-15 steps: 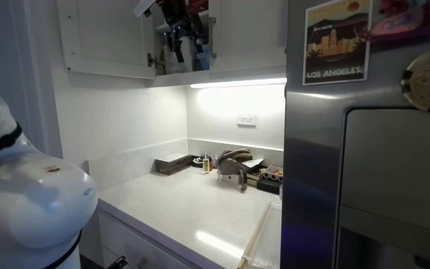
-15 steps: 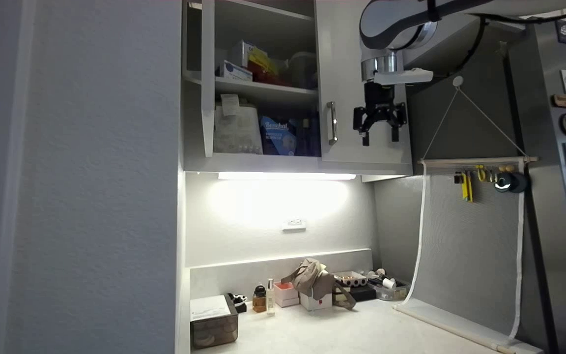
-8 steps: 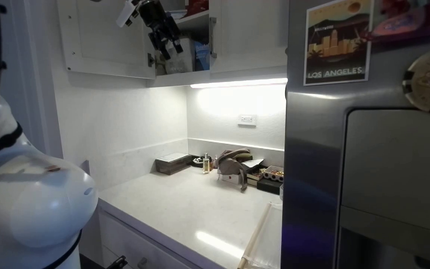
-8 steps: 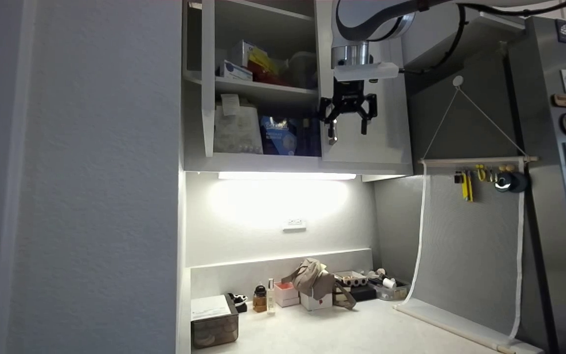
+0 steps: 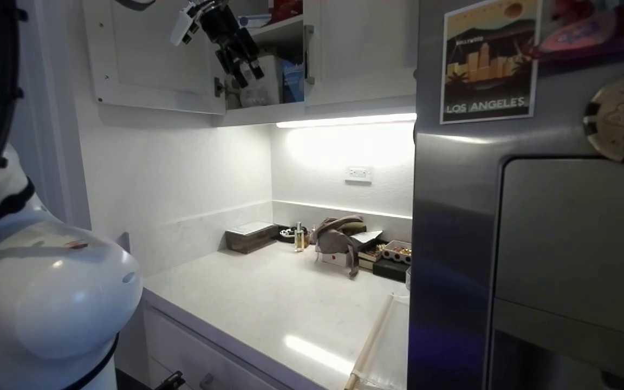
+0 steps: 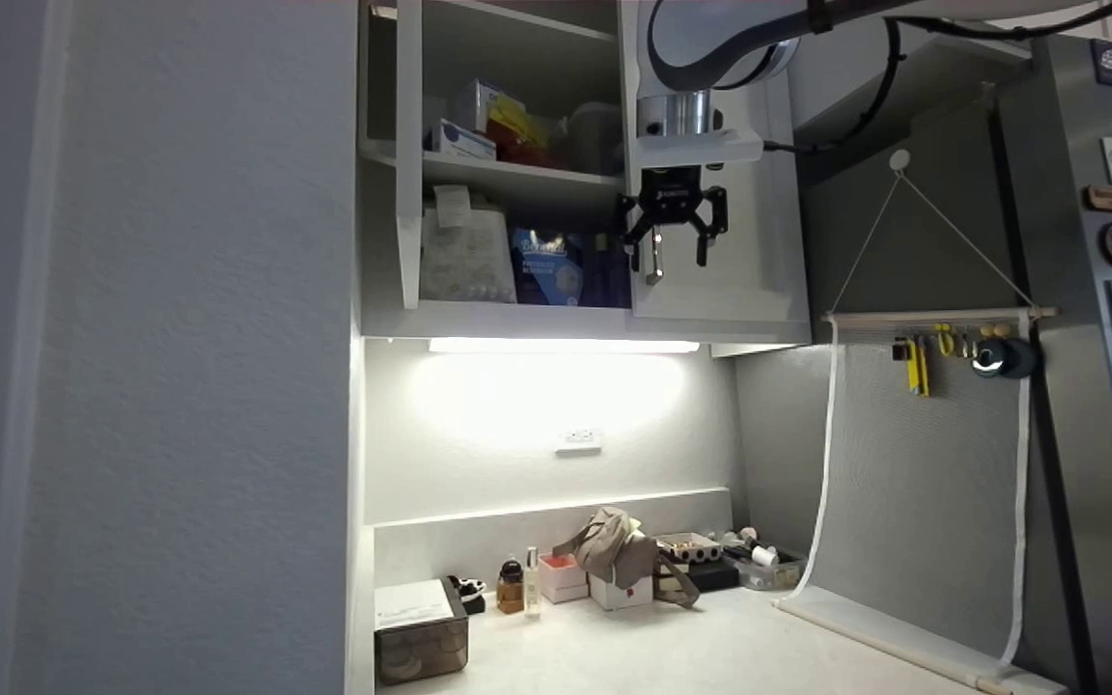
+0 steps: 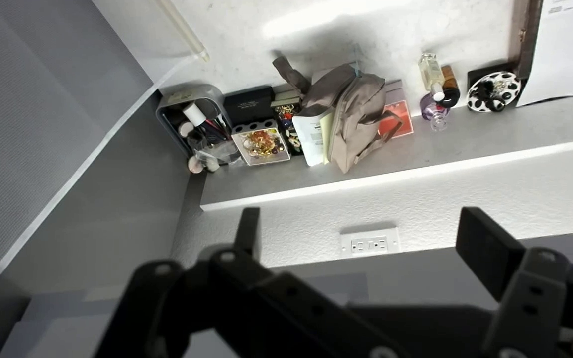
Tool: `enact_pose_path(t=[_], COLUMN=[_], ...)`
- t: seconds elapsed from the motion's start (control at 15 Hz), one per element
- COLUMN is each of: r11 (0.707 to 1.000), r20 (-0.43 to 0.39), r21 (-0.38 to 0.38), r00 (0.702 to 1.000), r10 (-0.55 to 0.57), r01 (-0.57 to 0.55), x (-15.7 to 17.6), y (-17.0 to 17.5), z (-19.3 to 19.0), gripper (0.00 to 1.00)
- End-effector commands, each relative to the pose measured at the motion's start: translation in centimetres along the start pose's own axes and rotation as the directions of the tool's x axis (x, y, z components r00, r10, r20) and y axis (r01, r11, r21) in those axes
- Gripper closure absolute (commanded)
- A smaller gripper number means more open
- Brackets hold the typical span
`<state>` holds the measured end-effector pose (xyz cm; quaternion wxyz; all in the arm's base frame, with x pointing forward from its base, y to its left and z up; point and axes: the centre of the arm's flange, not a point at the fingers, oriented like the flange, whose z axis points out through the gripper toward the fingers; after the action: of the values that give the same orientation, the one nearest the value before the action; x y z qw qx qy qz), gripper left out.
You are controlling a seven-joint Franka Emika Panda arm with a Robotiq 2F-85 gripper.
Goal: Open the right cupboard door, take the brown bottle out of the cupboard, and put it on the counter
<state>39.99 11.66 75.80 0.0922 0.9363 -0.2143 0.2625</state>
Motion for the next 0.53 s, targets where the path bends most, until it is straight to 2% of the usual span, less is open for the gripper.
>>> enact_pose_path(t=[0.0, 0.2, 0.47], r11=[0.998, 0.978, 0.943], r20=[-0.042, -0.133, -0.318], r21=[-0.016, -0.021, 0.025], r00=[0.997, 0.970, 0.892], r10=[0.062, 0.204, 0.322], r01=[-0.062, -0.209, -0.331], x=[0.8, 2.5, 5.3], y=[-0.7, -1.6, -2.9], z=[-0.1, 0.8, 3.0], gripper=[0.00, 0.00, 0.00])
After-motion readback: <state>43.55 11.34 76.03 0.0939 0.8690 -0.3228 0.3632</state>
